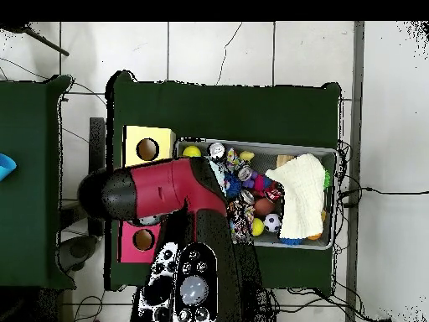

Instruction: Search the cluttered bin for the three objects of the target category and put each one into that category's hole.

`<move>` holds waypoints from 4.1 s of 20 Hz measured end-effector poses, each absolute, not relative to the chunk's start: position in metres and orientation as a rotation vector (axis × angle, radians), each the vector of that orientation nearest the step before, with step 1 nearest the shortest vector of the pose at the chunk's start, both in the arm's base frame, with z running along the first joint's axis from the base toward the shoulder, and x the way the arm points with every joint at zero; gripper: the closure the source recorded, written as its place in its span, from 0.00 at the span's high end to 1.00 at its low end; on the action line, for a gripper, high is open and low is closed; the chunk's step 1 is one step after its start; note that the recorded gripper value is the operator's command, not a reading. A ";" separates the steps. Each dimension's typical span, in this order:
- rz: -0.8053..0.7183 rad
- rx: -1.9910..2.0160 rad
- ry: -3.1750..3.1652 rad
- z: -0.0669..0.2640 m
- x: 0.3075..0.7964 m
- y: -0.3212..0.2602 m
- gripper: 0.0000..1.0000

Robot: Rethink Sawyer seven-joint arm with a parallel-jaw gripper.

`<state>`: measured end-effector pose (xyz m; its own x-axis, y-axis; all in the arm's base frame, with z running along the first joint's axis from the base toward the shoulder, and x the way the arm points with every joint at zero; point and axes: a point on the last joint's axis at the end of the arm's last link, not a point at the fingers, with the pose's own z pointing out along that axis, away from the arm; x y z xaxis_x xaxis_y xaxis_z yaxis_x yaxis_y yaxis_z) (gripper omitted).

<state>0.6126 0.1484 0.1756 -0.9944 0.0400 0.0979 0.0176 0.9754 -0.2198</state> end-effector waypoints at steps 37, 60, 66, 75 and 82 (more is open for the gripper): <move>0.259 -0.047 -3.036 0.177 0.621 0.217 0.00; 0.162 -0.100 -3.026 0.181 0.621 0.242 0.00; 0.160 -0.104 -3.021 0.180 0.620 0.242 0.00; 0.166 -0.108 -3.014 0.178 0.617 0.239 0.00; 0.180 -0.122 -3.015 0.177 0.617 0.232 0.00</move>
<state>0.6169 0.2324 0.1772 -0.9896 0.0876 0.1137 0.0735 0.9897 -0.1232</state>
